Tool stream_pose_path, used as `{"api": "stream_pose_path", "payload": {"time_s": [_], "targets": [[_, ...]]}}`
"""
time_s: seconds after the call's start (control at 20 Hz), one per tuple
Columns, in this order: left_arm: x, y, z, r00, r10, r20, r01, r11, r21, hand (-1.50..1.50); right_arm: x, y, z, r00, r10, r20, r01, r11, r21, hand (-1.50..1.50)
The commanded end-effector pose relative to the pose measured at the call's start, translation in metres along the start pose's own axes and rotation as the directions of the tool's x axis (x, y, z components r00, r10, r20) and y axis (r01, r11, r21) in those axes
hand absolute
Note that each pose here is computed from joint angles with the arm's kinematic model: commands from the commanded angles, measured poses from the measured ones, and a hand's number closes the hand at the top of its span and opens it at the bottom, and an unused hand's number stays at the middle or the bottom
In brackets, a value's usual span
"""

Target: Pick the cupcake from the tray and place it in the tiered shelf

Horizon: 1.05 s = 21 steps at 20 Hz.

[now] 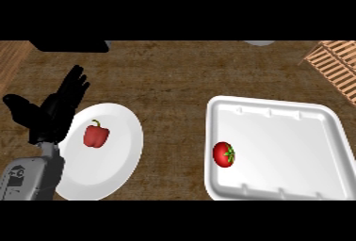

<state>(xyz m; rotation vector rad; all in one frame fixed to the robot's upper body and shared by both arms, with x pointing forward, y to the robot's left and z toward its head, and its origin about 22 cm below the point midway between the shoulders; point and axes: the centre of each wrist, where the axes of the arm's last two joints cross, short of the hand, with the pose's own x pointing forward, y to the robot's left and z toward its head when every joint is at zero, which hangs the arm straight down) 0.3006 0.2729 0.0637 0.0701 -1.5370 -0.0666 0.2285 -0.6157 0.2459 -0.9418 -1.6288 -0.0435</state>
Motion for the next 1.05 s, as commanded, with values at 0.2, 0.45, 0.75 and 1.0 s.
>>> {"api": "stream_pose_path", "payload": {"time_s": [0.2, 0.45, 0.75, 1.0], "targets": [[-0.008, 0.008, 0.000, 1.000, 0.002, 0.001, -0.002, 1.000, 0.014, 0.00, -0.002, -0.071, 0.031, 0.996, -0.065, -0.060, 0.069, 0.996, 0.060, -1.50], [-0.007, 0.010, 0.000, 1.000, -0.001, -0.004, 0.001, 1.000, 0.019, 0.00, -0.005, -0.101, 0.052, 0.989, -0.145, -0.025, 0.147, 0.982, 0.116, -1.50], [-0.007, 0.006, 0.013, 0.999, 0.025, -0.031, -0.024, 0.999, 0.033, 0.00, -0.001, -0.118, 0.063, 0.988, -0.138, 0.074, 0.120, 0.972, 0.202, -1.50], [-0.009, 0.021, 0.008, 1.000, 0.010, -0.011, -0.009, 0.997, 0.072, 0.00, -0.017, -0.114, 0.072, 0.984, -0.116, 0.132, 0.079, 0.962, 0.262, -1.50]]}}
